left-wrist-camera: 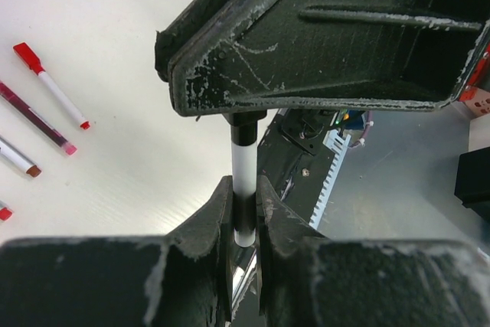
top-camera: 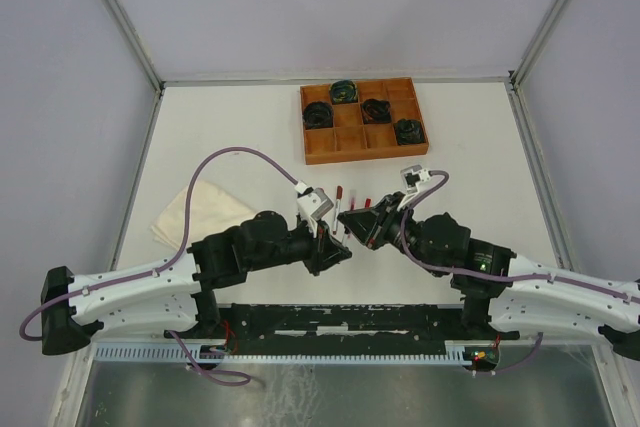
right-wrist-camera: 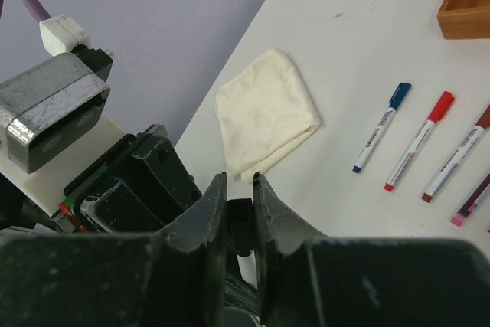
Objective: Insert the pens into the pen caps
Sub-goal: Press the pen cap onto the pen.
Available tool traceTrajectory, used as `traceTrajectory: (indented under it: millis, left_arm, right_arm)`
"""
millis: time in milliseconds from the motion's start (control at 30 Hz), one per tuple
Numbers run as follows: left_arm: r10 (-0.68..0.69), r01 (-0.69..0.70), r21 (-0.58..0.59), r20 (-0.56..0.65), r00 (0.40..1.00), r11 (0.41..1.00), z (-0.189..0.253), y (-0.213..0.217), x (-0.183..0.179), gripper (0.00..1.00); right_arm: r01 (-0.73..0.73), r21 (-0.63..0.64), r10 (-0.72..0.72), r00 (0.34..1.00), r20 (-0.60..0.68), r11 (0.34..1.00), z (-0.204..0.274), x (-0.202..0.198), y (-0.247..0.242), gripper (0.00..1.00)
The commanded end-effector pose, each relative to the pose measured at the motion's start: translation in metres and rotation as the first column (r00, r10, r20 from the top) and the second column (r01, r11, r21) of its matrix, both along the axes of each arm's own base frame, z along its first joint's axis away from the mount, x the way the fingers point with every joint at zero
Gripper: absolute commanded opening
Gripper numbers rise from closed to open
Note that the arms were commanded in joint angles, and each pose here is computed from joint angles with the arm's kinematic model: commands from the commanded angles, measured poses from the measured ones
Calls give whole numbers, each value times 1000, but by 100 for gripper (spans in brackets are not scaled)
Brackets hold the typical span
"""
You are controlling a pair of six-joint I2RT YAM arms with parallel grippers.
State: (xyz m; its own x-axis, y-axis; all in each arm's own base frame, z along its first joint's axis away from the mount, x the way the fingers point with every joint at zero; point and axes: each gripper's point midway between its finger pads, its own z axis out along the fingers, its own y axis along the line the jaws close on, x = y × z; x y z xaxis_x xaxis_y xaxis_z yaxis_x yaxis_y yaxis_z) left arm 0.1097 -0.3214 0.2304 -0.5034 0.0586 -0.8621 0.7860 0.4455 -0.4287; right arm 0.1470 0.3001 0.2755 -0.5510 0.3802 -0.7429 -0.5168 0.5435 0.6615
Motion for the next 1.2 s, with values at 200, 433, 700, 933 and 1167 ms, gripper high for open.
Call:
traceTrajectory:
  millis: [200, 433, 700, 933, 1167]
  left_arm:
    - [293, -131, -600, 180, 939, 789, 212, 26, 39, 3]
    - [286, -128, -589, 183, 941, 798, 207, 23, 39, 3]
    - [230, -106, -520, 180, 956, 848, 178, 8, 38, 3]
    - [162, -75, -438, 166, 973, 896, 147, -11, 36, 3]
    - [142, -73, -385, 152, 978, 920, 128, -17, 36, 3]
  right_arm:
    - [-264, -431, 239, 964, -112, 863, -108, -66, -11, 0]
    - [-254, -341, 211, 965, -159, 905, -106, -68, -5, 0]
    - [-194, -241, 176, 980, -94, 951, -59, -57, 2, 17]
    - [-58, -166, 65, 997, 36, 984, 14, -34, -15, 31]
    - [68, -152, -47, 990, 136, 986, 41, -16, -47, 42]
